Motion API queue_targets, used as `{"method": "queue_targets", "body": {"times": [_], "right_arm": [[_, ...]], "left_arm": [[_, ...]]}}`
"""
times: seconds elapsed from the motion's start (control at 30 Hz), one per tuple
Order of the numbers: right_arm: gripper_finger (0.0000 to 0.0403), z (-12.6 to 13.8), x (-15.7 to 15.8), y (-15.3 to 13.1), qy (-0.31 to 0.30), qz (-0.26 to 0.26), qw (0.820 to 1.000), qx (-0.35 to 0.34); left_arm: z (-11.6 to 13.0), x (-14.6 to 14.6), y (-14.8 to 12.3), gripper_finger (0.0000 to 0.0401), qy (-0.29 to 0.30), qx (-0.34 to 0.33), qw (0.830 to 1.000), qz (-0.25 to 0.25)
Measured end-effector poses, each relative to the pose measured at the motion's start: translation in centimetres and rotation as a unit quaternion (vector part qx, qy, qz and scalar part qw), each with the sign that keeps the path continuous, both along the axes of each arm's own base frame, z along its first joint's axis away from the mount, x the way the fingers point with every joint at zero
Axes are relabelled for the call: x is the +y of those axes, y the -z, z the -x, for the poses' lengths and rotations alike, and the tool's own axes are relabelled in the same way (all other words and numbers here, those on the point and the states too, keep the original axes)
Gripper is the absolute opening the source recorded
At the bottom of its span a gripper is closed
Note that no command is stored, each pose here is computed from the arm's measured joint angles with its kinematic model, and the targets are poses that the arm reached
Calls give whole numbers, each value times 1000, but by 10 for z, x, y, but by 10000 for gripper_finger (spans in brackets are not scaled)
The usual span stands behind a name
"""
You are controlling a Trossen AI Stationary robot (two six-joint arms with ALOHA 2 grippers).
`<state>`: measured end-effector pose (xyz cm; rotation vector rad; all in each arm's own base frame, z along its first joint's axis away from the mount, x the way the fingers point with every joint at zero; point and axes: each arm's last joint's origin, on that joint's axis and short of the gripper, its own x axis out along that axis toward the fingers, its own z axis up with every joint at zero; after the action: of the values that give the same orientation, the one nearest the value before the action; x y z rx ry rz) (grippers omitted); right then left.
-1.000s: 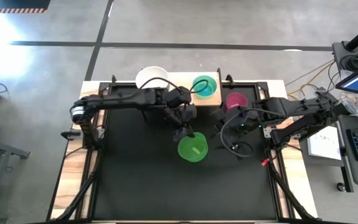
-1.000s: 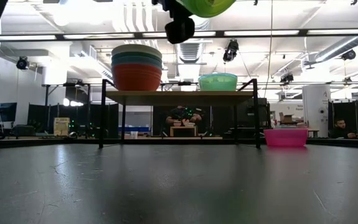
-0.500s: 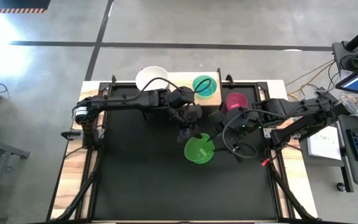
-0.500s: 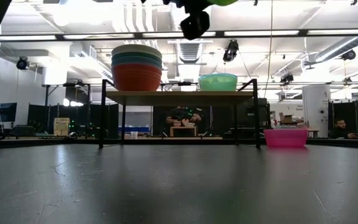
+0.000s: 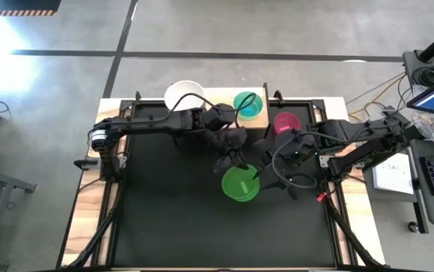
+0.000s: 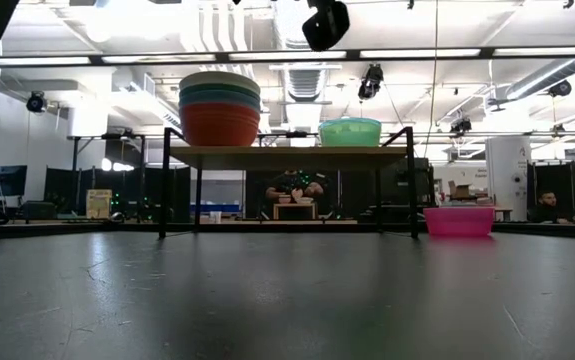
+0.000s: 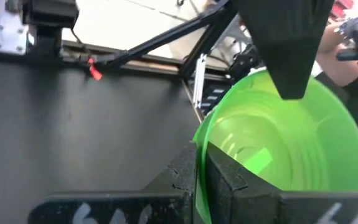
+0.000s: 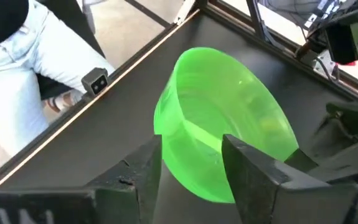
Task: Place and stack bowls onto a shelf
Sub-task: Stack the green bowl on top of the small blue bowl on the shelf
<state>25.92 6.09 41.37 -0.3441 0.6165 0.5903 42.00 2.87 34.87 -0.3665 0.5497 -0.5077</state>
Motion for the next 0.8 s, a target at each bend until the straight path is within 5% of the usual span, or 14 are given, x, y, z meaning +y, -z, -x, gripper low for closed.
{"method": "queue_targets", "body": {"times": [0.8], "right_arm": [[52, -34, 11, 32, -31, 5, 998, 55]], "left_arm": [[-9, -2, 6, 1, 17, -9, 1000, 24]]}}
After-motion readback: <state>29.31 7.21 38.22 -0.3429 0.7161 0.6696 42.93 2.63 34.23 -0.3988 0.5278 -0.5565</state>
